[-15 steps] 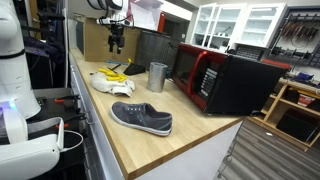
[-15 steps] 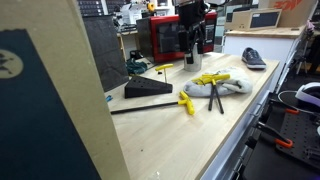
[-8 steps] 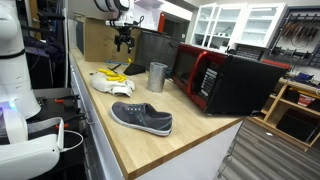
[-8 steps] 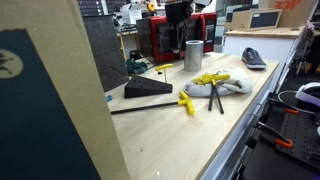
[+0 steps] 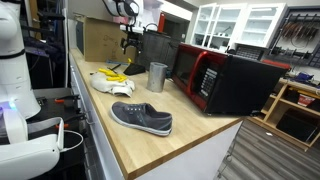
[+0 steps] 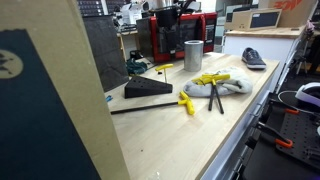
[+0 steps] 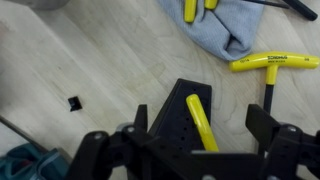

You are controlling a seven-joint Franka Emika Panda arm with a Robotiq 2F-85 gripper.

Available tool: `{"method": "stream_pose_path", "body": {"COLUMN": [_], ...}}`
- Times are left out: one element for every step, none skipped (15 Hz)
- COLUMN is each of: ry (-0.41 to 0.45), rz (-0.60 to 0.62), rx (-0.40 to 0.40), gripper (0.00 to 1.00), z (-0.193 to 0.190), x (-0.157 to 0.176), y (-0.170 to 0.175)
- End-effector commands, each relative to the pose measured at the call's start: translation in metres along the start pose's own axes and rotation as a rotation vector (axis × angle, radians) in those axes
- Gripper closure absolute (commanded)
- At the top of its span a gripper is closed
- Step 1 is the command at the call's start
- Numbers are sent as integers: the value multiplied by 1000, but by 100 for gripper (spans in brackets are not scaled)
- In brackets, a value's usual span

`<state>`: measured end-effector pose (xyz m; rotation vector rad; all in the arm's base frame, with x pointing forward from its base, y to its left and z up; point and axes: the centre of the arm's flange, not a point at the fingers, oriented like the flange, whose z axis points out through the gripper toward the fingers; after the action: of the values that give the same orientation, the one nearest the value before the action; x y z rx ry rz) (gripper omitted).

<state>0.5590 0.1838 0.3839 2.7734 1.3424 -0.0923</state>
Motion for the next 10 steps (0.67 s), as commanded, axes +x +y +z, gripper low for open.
{"method": "stream_pose_path", "body": {"ry": [-3, 8, 12, 15, 18, 19, 17, 12, 4, 25], "rz": [-194, -251, -295, -339, -374, -410, -442, -474, -481, -427], "rx": [8, 15, 14, 6, 3, 2, 3, 8, 14, 4], "gripper": [0, 0, 0, 0, 0, 0, 0, 0, 0, 0], "z": [-10, -11, -12, -12, -13, -11, -10, -6, -4, -2], "x": [16, 20, 24, 28, 31, 35, 38, 41, 42, 34], "y": [16, 15, 16, 13, 13, 10, 8, 4, 0, -1]}}
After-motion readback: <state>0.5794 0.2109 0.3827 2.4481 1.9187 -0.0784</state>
